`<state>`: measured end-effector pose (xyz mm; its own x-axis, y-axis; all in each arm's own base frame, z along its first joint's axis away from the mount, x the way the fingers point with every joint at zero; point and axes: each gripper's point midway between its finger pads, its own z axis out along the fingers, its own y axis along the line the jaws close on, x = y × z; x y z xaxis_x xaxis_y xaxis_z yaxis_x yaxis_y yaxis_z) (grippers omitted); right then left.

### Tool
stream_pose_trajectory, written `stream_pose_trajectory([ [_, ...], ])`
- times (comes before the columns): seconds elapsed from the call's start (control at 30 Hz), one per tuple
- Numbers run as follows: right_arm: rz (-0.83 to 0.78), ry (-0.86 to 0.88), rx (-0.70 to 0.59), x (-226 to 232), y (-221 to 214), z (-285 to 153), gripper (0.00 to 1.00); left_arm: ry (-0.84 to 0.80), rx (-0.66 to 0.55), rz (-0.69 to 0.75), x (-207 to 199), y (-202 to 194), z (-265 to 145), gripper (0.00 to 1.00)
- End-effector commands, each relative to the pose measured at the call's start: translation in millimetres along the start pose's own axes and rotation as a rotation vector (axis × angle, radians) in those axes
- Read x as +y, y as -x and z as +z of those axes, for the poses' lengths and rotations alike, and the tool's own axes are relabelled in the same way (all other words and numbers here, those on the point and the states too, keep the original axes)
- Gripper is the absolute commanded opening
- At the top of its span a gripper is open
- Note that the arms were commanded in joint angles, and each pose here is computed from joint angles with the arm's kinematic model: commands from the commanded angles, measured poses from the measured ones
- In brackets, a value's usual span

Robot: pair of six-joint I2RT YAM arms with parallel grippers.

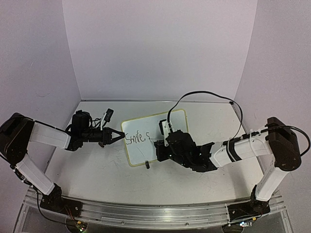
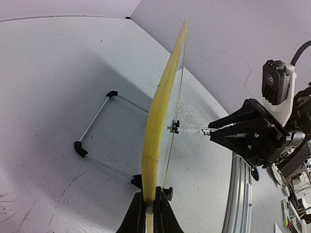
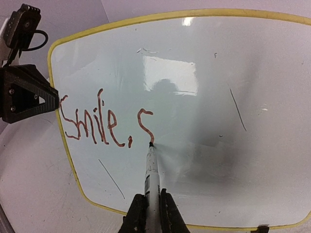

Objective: Write a sentence on the whiteboard

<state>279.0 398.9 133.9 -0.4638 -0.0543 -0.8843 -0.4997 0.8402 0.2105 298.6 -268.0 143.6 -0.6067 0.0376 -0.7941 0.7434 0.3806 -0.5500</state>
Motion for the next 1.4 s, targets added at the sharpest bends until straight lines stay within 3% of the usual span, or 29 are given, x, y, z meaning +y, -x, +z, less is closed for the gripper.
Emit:
stream_pose_trajectory([
  [0.0,-0.004,-0.011,0.013,-0.8,-2.5,1.1,0.00,0.009,0.014,0.002,-0.6,0.5,0.8,0.00],
  [0.53,-0.016,-0.005,-0.011,6.7,7.4,10.3,0.00,0.009,0.012,0.004,-1.6,1.0,-0.3,0.00],
  [0.83,0.035,0.063,-0.105,4.0,35.5,-25.1,0.00,0.011,0.013,0.002,-1.0,1.0,-0.1,0.00],
  [1.37,0.012,0.048,-0.129,5.0,52.8,-2.5,0.00,0.012,0.014,0.003,-1.7,0.9,-0.7,0.00],
])
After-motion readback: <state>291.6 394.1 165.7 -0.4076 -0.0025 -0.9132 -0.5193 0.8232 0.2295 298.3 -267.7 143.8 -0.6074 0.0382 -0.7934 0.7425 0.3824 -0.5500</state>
